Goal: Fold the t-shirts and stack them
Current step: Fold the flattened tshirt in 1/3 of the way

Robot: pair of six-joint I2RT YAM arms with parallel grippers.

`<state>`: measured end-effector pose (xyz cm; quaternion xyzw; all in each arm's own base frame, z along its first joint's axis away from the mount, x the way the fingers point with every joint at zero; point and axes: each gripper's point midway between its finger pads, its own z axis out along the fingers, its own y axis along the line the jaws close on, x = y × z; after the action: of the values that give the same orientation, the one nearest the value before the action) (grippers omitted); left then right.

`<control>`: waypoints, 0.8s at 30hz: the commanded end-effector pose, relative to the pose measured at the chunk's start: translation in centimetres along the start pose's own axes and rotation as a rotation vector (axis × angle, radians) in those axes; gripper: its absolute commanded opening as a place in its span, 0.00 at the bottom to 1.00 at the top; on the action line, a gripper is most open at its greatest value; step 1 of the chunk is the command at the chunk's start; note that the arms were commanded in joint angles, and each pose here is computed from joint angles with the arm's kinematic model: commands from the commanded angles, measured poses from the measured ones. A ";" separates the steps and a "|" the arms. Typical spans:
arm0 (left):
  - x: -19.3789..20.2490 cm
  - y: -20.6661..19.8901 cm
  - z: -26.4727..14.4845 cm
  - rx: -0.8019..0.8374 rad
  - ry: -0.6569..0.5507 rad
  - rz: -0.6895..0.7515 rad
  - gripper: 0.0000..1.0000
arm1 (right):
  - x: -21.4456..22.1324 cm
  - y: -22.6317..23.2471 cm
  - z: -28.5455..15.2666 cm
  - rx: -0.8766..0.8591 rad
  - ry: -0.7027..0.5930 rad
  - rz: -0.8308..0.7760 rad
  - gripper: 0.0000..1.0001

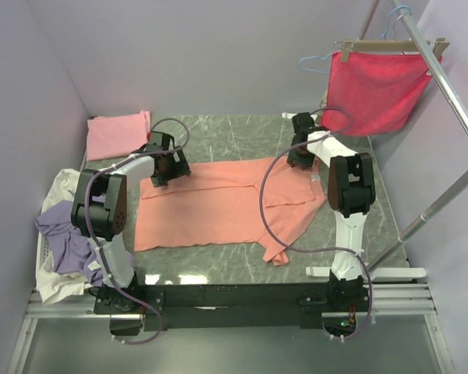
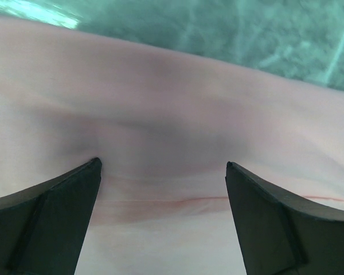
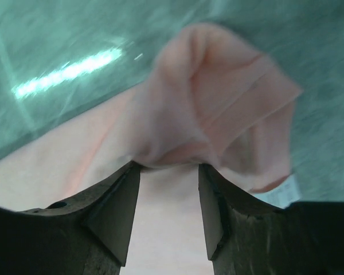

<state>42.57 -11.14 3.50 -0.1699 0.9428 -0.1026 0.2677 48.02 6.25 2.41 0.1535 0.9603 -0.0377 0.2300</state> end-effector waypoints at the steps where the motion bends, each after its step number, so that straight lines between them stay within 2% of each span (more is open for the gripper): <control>1: -0.6 5.0 1.2 -0.119 0.012 -0.056 0.97 | -2.2 -3.9 0.3 0.069 -0.014 0.056 0.52; 6: -1.7 5.1 2.2 -0.111 0.014 -0.063 0.95 | -2.8 -5.6 0.8 0.083 -0.009 0.086 0.52; 10: -2.8 4.4 2.2 -0.096 -0.008 -0.065 0.93 | -3.1 -4.0 0.0 -0.016 -0.026 0.061 0.55; 14: -5.9 2.3 -0.8 -0.019 -0.123 -0.068 0.95 | -4.2 -2.3 -3.3 -0.122 -0.145 0.043 0.59; 18: -8.4 0.5 -4.9 0.034 -0.239 -0.060 0.98 | -5.1 -1.9 -9.1 -0.176 -0.302 0.039 0.62; 21: -9.0 -0.7 -8.3 0.082 -0.301 -0.050 1.00 | -4.1 -2.0 -12.1 -0.198 -0.340 0.030 0.65; 24: -7.5 -0.7 -10.6 0.090 -0.313 -0.057 1.00 | -1.3 -2.1 -13.2 -0.224 -0.282 0.044 0.65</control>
<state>44.48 -7.32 11.07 -0.2067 0.9030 -0.1109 0.3599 44.40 4.77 11.65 0.1424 0.9270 0.0263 0.3459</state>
